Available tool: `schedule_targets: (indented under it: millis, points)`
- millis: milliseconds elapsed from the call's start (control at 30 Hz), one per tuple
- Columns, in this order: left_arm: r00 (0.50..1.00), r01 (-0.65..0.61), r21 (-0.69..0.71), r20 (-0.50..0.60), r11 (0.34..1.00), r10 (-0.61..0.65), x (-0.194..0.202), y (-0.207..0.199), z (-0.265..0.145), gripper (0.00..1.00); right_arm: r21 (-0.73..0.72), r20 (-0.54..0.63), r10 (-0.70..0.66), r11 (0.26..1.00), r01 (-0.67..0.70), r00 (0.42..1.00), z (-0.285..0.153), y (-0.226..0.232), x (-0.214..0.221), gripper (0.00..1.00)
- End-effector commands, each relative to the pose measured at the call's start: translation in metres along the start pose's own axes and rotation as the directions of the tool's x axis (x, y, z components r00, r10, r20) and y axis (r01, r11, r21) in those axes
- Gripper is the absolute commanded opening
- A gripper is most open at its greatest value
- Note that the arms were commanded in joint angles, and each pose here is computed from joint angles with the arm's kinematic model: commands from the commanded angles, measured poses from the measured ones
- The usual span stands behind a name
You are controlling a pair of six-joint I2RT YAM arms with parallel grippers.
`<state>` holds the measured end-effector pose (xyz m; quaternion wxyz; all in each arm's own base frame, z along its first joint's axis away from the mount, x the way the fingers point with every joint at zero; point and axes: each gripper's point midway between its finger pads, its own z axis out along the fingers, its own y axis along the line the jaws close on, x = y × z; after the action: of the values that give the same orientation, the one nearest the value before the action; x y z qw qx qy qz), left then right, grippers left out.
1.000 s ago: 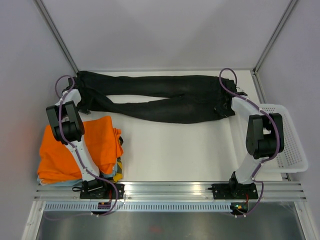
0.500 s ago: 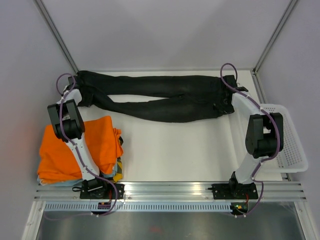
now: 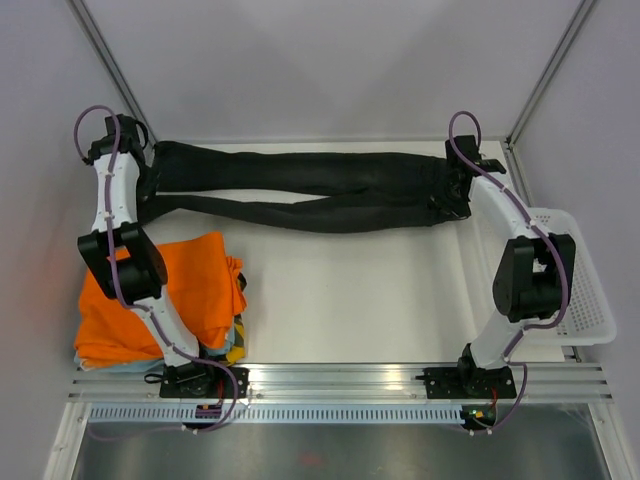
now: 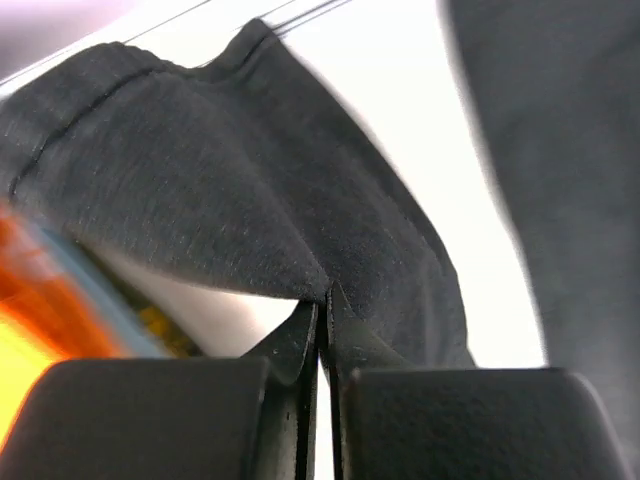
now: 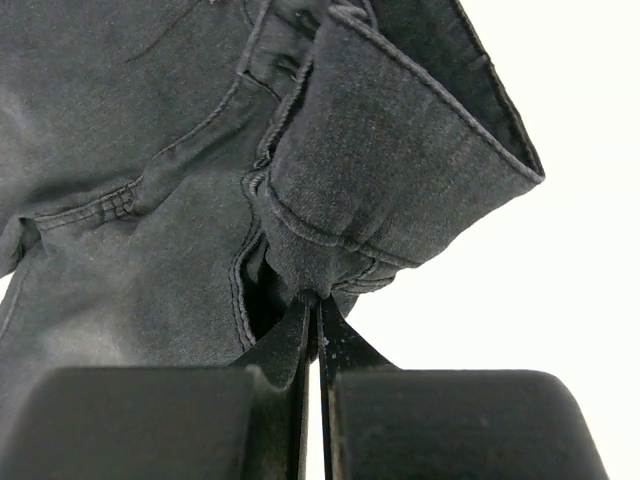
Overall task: Fold and stack the trousers
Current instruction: Flatten the trousers out
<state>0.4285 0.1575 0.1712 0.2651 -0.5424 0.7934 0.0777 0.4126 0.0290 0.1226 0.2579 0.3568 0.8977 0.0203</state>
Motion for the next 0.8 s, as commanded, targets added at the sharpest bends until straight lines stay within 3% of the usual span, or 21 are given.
schedule_targets:
  millis: [0, 33, 267, 367, 467, 500, 533, 567, 600, 667, 767]
  points:
    - [0.994, -0.103, -0.153, -0.054, 0.983, 0.096, 0.020, 0.056, -0.012, 0.02, 0.017, 0.028, 0.025, 1.000, -0.026, 0.999, -0.027, -0.015, -0.002, 0.00]
    - [0.997, -0.083, -0.122, -0.016, 0.989, 0.082, 0.015, 0.055, -0.019, 0.02, 0.034, 0.006, 0.022, 0.999, -0.022, 1.000, -0.022, -0.024, 0.009, 0.00]
    - [0.994, -0.104, -0.166, -0.038, 0.981, 0.099, 0.045, 0.086, -0.003, 0.02, 0.037, -0.071, -0.008, 0.999, 0.010, 0.997, -0.013, -0.044, 0.044, 0.01]
    - [0.989, -0.140, -0.172, -0.069, 0.975, 0.130, 0.055, 0.092, 0.005, 0.02, 0.032, -0.164, -0.063, 0.997, 0.069, 0.984, -0.004, -0.046, 0.061, 0.10]
    - [0.985, -0.159, -0.139, -0.094, 0.977, 0.147, 0.058, 0.087, 0.002, 0.26, 0.010, -0.225, -0.123, 0.992, 0.128, 0.967, -0.005, -0.042, 0.071, 0.29]
    - [0.984, -0.165, -0.123, -0.083, 0.979, 0.156, 0.054, 0.085, -0.001, 0.45, -0.021, -0.213, -0.156, 0.988, 0.156, 0.964, -0.009, -0.036, 0.066, 0.43]
    - [0.985, -0.164, -0.095, -0.063, 0.982, 0.159, 0.048, 0.079, -0.007, 0.56, -0.052, -0.189, -0.177, 0.984, 0.170, 0.966, -0.017, -0.028, 0.061, 0.50]
    - [0.985, -0.169, -0.053, -0.028, 0.984, 0.168, 0.039, 0.071, -0.016, 0.69, -0.078, -0.169, -0.192, 0.980, 0.181, 0.967, -0.022, -0.022, 0.056, 0.64]
    - [0.986, -0.169, -0.032, -0.007, 0.985, 0.169, 0.033, 0.067, -0.022, 0.85, -0.119, -0.135, -0.214, 0.973, 0.199, 0.968, -0.031, -0.011, 0.045, 0.71]
    - [0.982, -0.183, 0.036, 0.047, 0.982, 0.181, 0.015, 0.051, -0.039, 0.89, -0.206, -0.106, -0.231, 0.957, 0.206, 0.967, -0.047, 0.010, 0.034, 0.82]
    - [0.978, -0.195, 0.126, 0.101, 0.973, 0.183, -0.005, 0.029, -0.062, 0.89, -0.351, -0.034, -0.264, 0.906, 0.235, 0.964, -0.070, 0.046, 0.016, 0.84]
